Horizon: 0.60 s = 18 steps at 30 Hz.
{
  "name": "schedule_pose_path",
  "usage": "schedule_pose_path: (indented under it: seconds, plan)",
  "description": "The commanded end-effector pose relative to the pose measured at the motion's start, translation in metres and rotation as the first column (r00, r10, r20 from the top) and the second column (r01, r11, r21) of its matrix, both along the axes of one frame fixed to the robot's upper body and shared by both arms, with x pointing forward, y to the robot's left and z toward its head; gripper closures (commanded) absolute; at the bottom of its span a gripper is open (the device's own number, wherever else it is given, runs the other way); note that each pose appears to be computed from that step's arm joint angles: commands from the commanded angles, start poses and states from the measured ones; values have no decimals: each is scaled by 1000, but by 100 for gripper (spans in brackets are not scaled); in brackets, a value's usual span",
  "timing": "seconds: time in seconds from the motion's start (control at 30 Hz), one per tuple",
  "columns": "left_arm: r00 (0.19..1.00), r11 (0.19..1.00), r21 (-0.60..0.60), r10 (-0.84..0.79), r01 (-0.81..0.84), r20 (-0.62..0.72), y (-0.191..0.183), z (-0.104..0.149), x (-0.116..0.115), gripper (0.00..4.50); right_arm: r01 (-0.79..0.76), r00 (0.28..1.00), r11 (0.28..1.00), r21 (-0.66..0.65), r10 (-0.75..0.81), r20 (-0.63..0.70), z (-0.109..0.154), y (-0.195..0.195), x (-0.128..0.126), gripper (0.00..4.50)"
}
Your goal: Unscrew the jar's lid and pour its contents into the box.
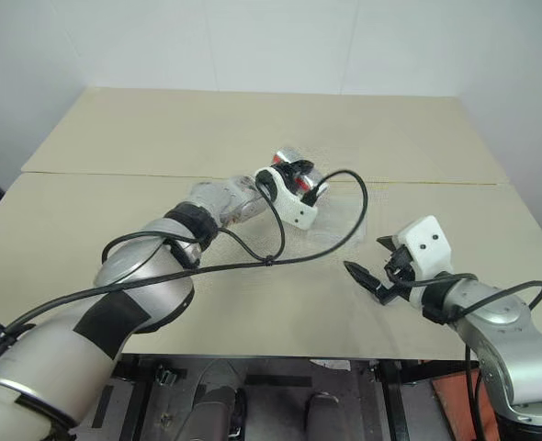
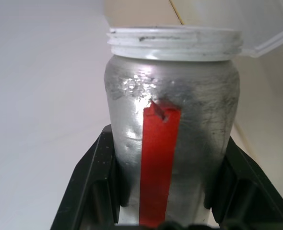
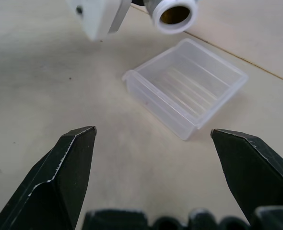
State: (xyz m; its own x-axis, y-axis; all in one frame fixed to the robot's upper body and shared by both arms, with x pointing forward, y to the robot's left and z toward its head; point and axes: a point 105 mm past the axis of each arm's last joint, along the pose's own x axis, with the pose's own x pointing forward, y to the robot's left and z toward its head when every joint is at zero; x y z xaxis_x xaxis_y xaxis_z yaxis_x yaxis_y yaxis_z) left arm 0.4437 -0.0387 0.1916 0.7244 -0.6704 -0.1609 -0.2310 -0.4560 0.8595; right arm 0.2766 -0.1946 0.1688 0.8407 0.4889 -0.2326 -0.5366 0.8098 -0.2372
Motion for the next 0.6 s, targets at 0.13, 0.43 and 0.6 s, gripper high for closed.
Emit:
schedule_pose_path:
  seconds: [0.13, 0.43, 0.6]
  plan:
    - [977, 983, 170, -99, 66, 190, -14, 17, -3, 256, 19, 998, 1000, -12, -18, 56, 15, -4, -8, 6]
    - [980, 991, 130, -68, 44, 187, -11, 26, 0, 256, 32, 998, 999, -27, -30, 48, 11, -4, -7, 6]
    - [976, 954, -273, 67, -123, -205, -3, 24, 5, 256, 41, 999, 998, -47, -39, 33, 4, -4, -3, 6]
